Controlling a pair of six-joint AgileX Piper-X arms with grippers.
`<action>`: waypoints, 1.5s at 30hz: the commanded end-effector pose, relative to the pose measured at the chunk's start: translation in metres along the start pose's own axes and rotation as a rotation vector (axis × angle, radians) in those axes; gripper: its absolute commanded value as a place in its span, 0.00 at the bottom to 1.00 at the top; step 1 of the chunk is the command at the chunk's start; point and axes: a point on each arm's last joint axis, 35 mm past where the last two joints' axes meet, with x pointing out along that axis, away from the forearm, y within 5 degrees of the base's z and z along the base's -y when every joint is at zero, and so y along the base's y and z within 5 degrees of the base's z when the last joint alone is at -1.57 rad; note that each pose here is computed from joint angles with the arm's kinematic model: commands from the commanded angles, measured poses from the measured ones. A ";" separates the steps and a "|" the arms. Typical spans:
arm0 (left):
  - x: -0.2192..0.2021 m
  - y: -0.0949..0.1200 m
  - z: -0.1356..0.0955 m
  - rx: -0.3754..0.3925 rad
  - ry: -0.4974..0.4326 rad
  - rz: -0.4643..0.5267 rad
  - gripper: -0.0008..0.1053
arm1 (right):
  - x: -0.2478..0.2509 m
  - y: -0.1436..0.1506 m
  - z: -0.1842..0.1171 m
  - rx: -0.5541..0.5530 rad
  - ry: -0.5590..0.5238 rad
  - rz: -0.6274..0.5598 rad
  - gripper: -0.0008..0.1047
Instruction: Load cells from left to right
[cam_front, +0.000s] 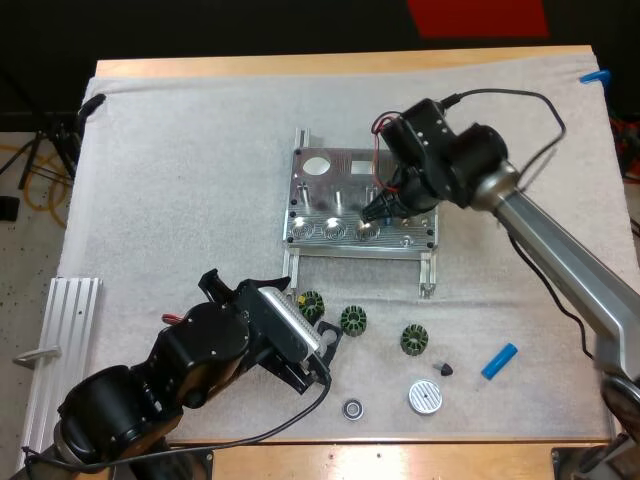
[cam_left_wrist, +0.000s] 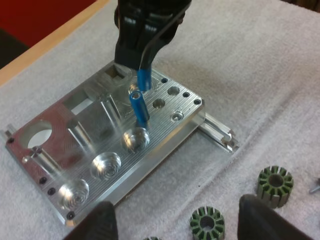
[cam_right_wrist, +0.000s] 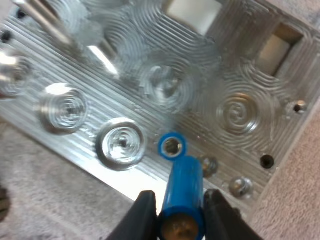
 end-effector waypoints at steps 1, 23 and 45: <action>-0.004 0.001 0.002 -0.019 -0.018 0.023 0.50 | 0.000 -0.003 0.001 -0.012 0.012 -0.005 0.01; -0.004 0.000 0.007 -0.026 -0.060 0.015 0.50 | 0.034 -0.020 -0.006 0.033 0.108 -0.011 0.01; -0.004 0.000 0.007 -0.026 -0.060 0.015 0.50 | 0.049 -0.018 -0.003 0.051 0.103 0.035 0.01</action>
